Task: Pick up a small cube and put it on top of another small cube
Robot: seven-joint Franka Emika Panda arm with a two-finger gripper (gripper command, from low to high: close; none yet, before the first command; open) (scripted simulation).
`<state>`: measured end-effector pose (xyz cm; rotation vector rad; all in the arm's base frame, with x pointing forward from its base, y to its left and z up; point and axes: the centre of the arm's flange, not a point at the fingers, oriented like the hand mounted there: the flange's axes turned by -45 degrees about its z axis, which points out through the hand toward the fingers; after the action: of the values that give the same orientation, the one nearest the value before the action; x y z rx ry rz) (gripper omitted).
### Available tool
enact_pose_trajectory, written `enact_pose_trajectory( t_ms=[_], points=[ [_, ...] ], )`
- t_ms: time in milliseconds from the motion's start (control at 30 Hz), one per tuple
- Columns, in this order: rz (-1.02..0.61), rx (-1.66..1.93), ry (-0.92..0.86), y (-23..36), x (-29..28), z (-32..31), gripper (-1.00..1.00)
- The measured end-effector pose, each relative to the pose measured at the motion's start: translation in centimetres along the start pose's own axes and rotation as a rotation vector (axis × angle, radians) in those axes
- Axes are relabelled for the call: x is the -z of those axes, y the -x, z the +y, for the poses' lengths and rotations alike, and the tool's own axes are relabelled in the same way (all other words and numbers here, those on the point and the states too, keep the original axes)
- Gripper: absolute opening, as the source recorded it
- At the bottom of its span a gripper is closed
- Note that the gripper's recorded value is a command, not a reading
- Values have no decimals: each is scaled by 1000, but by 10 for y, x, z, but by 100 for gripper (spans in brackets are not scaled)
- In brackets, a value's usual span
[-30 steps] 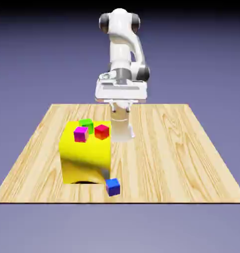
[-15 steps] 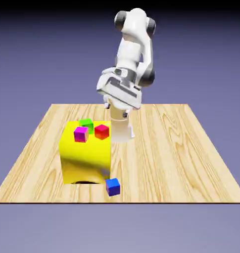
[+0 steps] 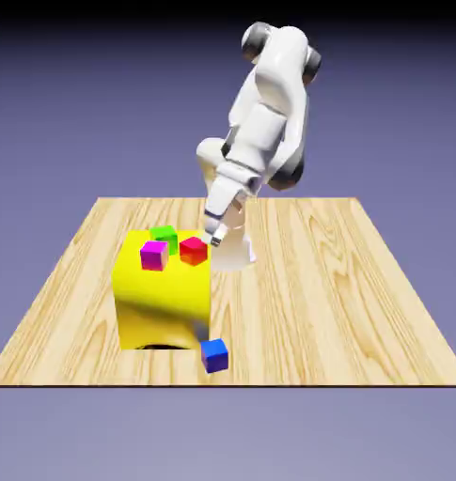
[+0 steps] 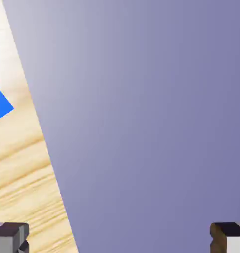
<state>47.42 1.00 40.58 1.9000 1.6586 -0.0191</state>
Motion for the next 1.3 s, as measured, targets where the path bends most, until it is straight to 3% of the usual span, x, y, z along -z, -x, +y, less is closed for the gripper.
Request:
enact_pose_trajectory(
  t_ms=[300,600,967,1300],
  points=[
    [-29,435,-183,-18,-57,-2,0],
    [65,849,-369,-36,-115,-13,0],
    [335,1317,-514,-57,-174,-31,0],
    [677,1698,-494,-75,-207,-40,0]
  ],
)
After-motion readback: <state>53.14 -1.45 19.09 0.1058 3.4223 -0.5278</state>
